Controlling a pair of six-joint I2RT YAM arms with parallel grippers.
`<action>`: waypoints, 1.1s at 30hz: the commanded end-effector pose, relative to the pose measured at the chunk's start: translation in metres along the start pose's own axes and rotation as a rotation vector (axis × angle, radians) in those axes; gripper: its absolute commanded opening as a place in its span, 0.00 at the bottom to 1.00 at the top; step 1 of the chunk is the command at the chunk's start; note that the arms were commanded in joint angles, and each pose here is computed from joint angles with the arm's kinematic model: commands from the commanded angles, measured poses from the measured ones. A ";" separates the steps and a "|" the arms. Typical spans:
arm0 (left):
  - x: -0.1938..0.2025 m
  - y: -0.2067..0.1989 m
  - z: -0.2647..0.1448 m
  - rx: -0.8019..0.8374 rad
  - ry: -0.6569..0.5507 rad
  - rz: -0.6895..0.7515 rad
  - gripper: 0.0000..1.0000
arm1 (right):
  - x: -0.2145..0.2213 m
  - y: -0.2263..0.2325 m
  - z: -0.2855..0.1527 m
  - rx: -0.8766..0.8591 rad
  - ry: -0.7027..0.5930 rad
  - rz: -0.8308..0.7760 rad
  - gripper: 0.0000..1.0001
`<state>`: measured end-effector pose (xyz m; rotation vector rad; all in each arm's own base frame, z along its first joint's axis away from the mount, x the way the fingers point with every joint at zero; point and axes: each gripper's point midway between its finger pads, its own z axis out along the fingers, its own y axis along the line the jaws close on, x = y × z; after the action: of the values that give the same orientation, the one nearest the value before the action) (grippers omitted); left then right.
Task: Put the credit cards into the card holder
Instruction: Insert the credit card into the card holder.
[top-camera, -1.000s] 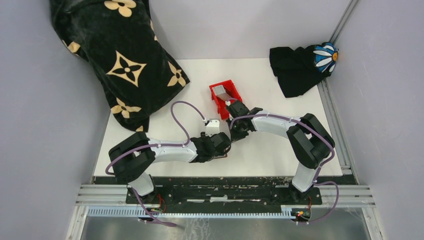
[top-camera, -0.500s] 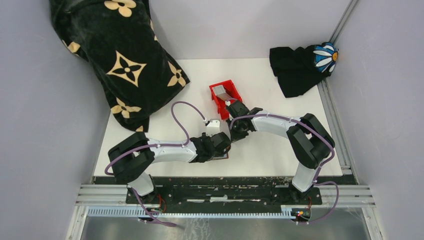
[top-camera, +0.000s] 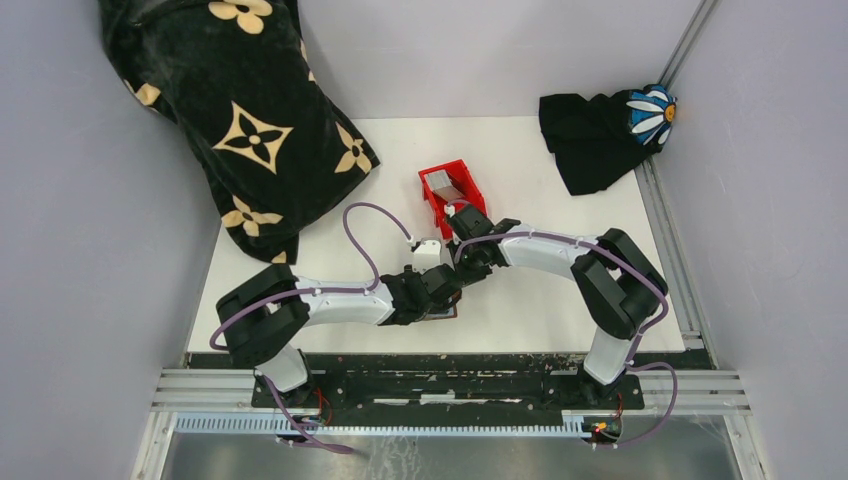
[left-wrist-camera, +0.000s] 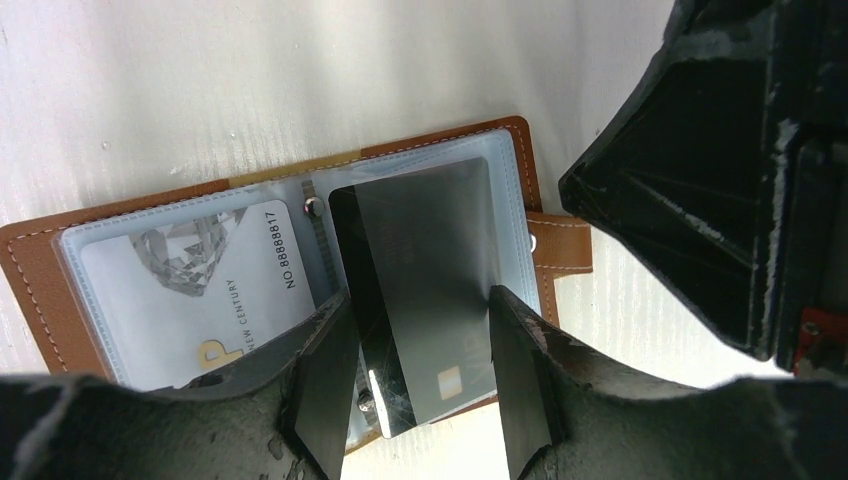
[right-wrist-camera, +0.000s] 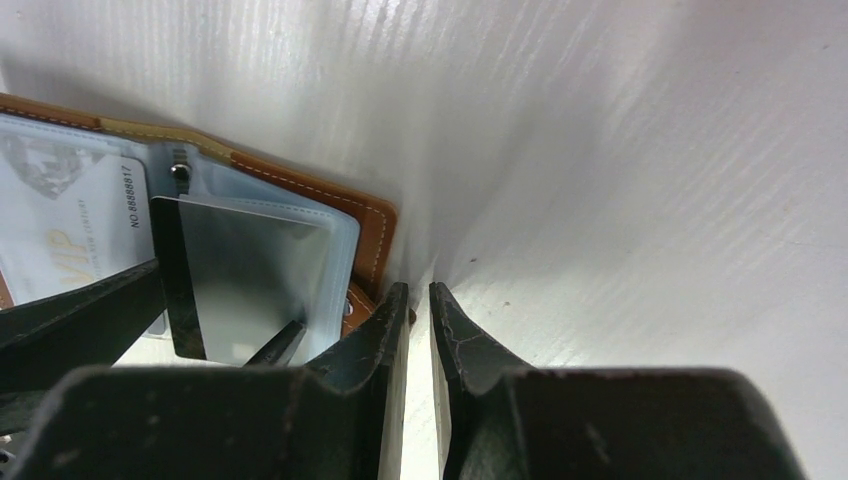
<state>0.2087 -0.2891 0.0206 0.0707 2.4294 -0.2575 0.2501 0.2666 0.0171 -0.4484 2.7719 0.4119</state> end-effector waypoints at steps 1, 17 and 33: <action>0.014 -0.010 0.003 0.042 0.053 0.016 0.56 | -0.002 0.011 0.003 -0.023 -0.024 0.004 0.19; 0.009 -0.042 -0.003 0.184 0.058 -0.043 0.57 | 0.003 0.024 0.011 -0.036 -0.015 -0.003 0.18; 0.014 -0.049 -0.010 0.237 0.072 -0.052 0.57 | 0.002 0.028 0.010 -0.037 -0.018 -0.008 0.18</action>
<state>0.2073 -0.3063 0.0236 0.0688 2.4261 -0.3766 0.2460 0.2741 0.0140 -0.4513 2.7576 0.3880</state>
